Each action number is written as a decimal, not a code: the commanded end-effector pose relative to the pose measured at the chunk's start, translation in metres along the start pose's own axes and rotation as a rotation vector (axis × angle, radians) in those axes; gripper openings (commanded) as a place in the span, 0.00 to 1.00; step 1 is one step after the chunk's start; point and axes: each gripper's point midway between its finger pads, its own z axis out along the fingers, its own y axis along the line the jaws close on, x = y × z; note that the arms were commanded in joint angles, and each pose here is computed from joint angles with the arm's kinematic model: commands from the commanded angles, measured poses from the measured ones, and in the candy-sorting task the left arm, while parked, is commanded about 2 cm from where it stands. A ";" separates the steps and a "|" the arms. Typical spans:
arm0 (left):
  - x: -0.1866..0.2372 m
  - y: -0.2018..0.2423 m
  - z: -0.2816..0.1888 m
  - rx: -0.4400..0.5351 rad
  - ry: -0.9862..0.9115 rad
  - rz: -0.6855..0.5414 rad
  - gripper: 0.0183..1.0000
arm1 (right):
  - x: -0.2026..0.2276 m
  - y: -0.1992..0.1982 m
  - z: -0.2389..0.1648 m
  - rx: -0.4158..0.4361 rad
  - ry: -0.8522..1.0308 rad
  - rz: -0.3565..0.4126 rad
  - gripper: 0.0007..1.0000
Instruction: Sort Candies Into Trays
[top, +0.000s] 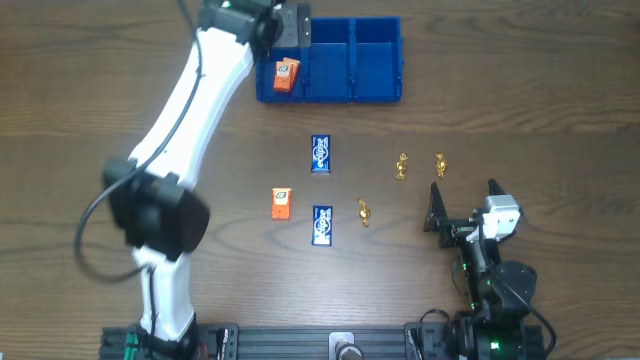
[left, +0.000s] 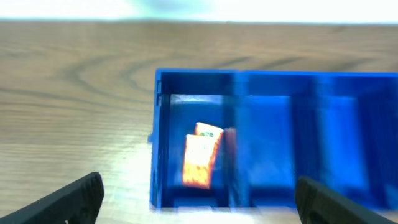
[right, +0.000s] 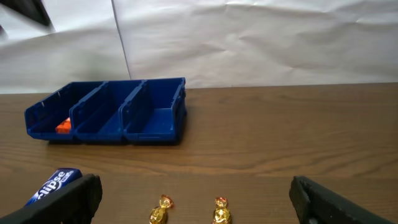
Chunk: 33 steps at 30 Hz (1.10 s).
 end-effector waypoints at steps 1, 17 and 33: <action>0.039 -0.022 -0.071 0.058 -0.043 0.065 1.00 | 0.001 0.001 0.000 -0.006 0.002 0.002 1.00; 0.296 0.008 -0.033 0.030 0.346 -0.036 1.00 | 0.001 0.001 0.000 -0.006 0.002 0.002 1.00; 0.341 0.017 0.005 -0.055 0.456 -0.069 0.89 | 0.001 0.001 0.000 -0.006 0.002 0.002 1.00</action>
